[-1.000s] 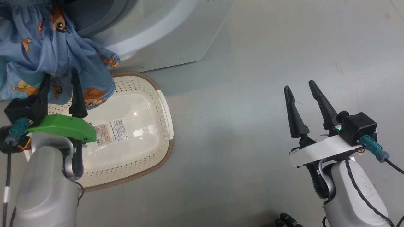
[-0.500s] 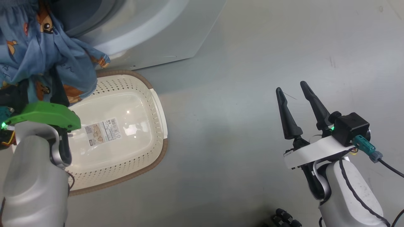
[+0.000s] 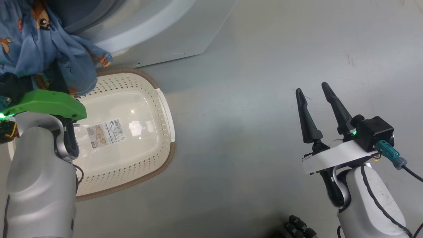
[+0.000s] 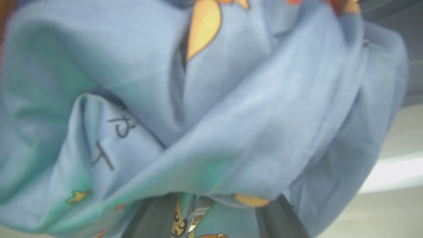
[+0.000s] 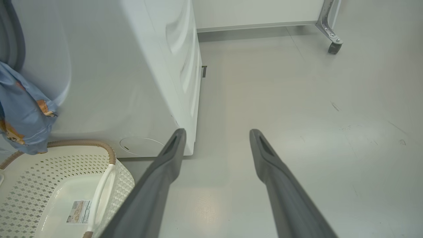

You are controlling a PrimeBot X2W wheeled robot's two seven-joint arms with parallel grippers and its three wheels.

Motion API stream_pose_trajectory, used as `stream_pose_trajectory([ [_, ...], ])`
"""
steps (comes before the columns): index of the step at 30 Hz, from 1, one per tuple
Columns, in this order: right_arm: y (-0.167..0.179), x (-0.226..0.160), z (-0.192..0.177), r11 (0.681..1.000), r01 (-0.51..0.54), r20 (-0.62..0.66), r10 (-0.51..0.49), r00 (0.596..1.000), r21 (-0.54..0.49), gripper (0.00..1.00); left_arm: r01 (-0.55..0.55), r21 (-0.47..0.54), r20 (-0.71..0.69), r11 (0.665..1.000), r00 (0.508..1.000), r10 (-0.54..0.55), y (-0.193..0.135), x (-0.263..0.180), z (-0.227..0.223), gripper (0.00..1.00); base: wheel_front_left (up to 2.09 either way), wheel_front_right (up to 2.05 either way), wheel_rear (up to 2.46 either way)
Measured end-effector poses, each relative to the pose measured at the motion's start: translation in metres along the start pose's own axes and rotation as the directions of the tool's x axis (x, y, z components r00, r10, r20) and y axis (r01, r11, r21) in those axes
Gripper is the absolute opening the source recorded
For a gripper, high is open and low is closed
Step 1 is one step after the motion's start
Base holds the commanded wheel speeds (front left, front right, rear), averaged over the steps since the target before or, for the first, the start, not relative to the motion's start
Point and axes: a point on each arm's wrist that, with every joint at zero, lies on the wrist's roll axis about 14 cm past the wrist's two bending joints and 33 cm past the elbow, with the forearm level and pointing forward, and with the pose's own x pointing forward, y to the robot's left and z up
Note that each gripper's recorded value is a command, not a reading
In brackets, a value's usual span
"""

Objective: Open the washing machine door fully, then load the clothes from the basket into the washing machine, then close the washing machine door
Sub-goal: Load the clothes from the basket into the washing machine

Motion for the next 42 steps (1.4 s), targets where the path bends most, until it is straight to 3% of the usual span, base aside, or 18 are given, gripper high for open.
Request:
stream_pose_trajectory([
  [1,-0.001,0.000,0.000,1.000,0.002,0.001,-0.002,1.000,0.000,1.00,0.001,-0.002,0.003,1.000,1.000,-0.001,-0.001,0.000,0.001,0.28,0.00,0.00,0.00],
  [4,0.000,0.003,0.001,1.000,-0.001,0.006,0.001,1.000,0.002,1.00,-0.003,-0.007,0.015,1.000,1.000,0.003,0.000,-0.001,0.005,0.00,0.00,0.00,0.00],
  [22,0.018,0.011,0.007,0.999,-0.051,0.029,0.051,0.998,0.018,1.00,0.017,-0.051,0.117,0.999,0.993,-0.011,0.009,-0.028,0.038,0.00,0.00,0.00,0.00],
  [42,0.032,-0.005,0.016,0.994,-0.082,0.042,0.079,0.996,0.078,1.00,0.258,-0.006,0.352,0.966,0.905,-0.240,-0.070,-0.025,0.133,0.00,0.00,0.00,0.00],
])
